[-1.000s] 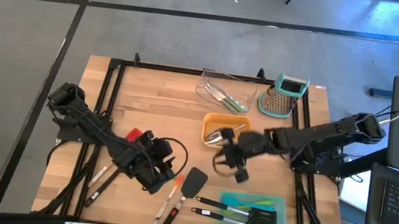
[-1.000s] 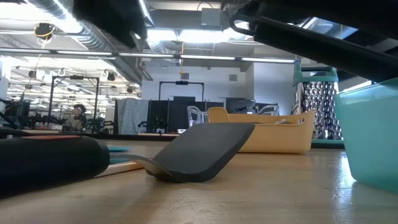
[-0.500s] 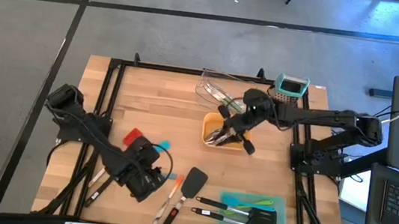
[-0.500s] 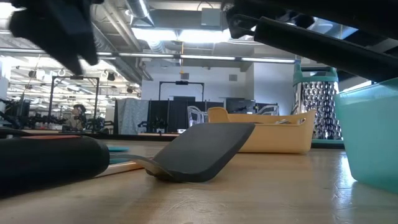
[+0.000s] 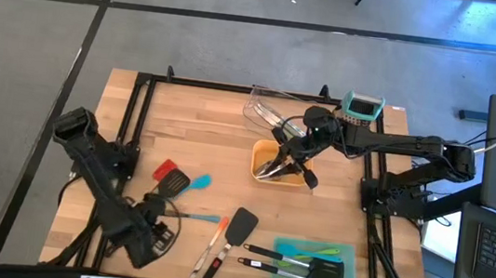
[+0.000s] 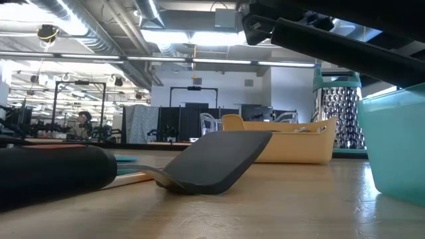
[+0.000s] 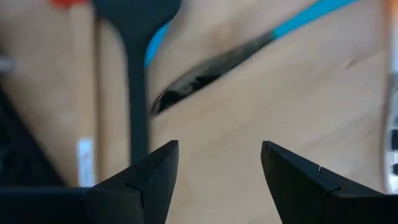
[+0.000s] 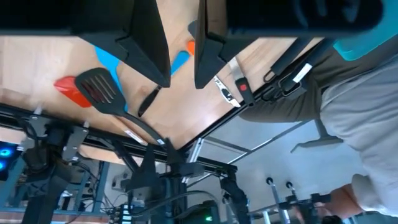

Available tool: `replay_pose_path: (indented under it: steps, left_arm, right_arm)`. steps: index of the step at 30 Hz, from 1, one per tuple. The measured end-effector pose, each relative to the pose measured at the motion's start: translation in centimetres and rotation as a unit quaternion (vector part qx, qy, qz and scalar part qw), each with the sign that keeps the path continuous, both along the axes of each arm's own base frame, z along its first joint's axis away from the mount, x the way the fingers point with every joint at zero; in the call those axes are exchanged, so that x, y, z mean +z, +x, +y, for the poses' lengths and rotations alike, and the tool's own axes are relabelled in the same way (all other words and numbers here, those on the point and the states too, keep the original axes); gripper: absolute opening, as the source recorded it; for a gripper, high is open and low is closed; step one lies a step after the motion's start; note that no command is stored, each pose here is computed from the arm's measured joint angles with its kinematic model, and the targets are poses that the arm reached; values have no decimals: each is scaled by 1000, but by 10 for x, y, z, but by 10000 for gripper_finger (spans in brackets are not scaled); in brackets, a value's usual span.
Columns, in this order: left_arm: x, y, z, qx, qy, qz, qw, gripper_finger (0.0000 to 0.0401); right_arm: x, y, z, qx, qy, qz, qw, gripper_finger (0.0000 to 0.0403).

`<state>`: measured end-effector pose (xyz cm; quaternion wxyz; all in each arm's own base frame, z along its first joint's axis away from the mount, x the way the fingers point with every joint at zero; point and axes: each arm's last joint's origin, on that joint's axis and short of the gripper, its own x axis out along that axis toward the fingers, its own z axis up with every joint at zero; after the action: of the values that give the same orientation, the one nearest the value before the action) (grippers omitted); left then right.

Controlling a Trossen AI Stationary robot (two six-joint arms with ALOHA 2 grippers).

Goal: Pick & Place Kitchen Items
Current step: Put the black spatula into the green bin

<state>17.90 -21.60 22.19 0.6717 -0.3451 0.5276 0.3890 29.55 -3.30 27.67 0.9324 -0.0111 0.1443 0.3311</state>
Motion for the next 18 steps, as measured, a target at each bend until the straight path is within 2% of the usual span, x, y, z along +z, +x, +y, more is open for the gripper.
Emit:
replay_pose_path:
  steps: [5, 9, 18]
  left_arm:
    - [-4, -22, -16, 14, -18, 3, 1000, 223]
    - [-18, -33, -22, 18, -34, -8, 999, 223]
    - [-67, -40, -18, -3, 9, 63, 998, 223]
  right_arm:
    - [0, -1, 1, 9, 5, 1, 1000, 75]
    - [0, -3, 1, 10, 7, 8, 1000, 75]
    - [0, -4, 1, 10, 8, 12, 1000, 75]
